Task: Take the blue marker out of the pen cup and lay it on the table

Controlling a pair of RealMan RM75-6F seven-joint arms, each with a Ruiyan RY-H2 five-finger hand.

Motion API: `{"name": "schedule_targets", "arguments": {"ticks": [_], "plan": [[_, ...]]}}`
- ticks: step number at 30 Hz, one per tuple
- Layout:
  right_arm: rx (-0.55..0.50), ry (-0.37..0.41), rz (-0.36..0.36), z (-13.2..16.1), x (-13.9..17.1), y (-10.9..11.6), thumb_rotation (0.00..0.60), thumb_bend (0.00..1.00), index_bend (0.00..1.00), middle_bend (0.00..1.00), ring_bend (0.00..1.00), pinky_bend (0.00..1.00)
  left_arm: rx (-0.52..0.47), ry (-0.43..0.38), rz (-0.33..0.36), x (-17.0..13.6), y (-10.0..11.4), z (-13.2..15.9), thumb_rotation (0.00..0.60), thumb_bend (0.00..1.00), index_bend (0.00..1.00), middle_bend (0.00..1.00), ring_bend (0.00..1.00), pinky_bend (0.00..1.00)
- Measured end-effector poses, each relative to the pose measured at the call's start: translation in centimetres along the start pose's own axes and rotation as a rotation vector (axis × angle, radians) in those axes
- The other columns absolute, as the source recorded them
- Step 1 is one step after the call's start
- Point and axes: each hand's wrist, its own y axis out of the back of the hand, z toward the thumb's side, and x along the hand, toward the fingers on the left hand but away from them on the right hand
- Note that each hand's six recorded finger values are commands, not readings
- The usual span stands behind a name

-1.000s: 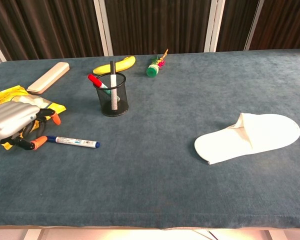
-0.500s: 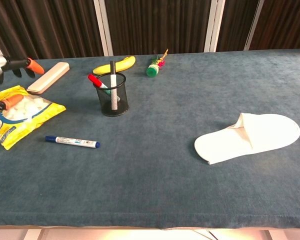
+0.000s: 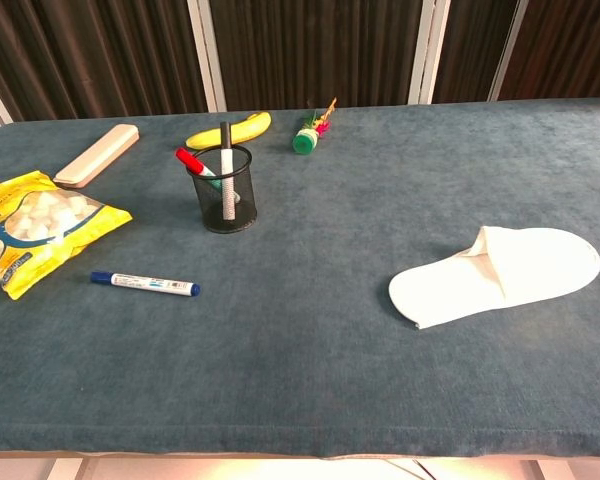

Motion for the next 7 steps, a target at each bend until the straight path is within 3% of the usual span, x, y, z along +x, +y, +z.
{"name": "schedule_targets", "arguments": {"ticks": [7], "plan": [[-0.006,0.012,0.005,0.25,0.09,-0.2,0.6,0.24,0.14,0.09,0.04,0.17,-0.007,0.024,-0.019,-1.14,-1.02,-0.67,0.6,0.5,0.21,0.23,0.23,0.38]]}}
